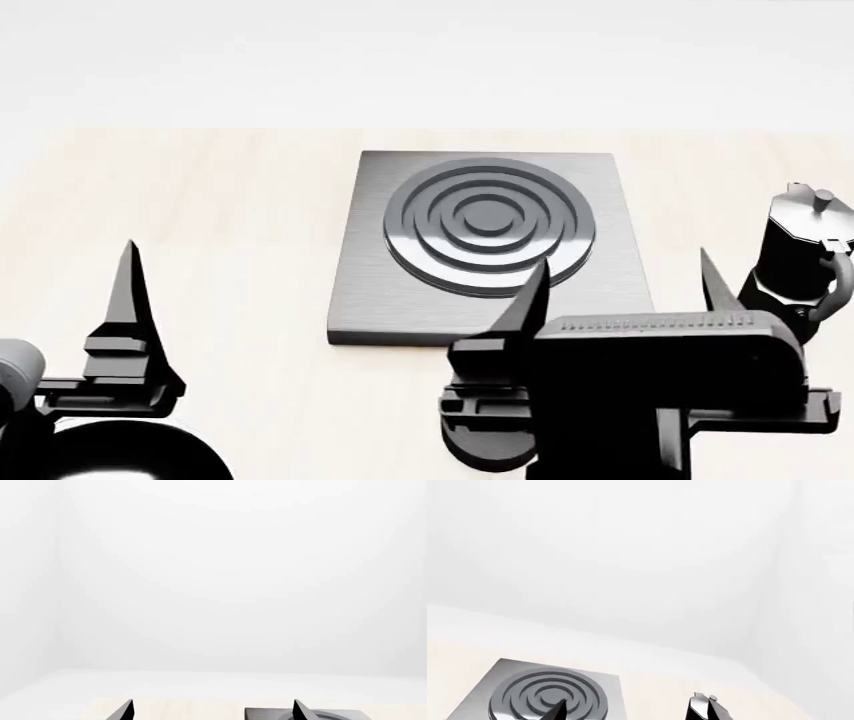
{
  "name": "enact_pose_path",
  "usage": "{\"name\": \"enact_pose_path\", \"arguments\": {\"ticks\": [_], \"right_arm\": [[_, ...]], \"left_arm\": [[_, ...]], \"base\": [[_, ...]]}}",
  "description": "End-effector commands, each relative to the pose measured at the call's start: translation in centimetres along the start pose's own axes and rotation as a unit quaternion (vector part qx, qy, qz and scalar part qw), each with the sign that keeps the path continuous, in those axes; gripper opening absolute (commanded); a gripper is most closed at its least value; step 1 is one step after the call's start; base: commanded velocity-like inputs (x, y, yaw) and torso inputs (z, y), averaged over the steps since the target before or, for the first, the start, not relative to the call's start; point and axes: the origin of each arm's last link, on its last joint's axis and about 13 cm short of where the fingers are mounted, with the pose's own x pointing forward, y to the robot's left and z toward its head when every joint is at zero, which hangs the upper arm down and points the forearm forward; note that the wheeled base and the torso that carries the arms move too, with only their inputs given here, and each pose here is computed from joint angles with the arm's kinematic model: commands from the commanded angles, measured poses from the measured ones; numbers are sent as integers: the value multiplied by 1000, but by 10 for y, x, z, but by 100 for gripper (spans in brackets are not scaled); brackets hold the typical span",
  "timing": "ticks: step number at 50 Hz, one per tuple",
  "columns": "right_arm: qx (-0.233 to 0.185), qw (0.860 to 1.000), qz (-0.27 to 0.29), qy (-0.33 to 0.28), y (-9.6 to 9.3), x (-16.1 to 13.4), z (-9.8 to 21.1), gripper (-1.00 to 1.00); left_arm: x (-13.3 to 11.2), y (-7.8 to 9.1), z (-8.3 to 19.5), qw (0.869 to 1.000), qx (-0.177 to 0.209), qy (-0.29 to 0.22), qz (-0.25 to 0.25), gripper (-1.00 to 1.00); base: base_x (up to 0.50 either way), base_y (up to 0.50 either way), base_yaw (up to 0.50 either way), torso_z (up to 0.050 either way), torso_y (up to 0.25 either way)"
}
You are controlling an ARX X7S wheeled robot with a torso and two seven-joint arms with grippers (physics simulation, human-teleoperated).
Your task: Turn on the stove.
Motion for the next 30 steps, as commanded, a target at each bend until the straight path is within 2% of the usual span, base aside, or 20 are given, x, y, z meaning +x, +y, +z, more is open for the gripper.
{"name": "enact_pose_path", "arguments": {"ticks": [1, 30], "right_arm": [[-3, 1000, 0, -19, -1, -2, 4, 100], [-16, 999, 6, -47, 0, -8, 13, 100]], "left_arm": [[0, 0, 1, 1000, 0, 0, 1, 100], [-2, 0, 4, 1000, -1, -6, -1, 100]], "base": [[0, 0, 0, 0, 0], [0, 0, 0, 0, 0]]}}
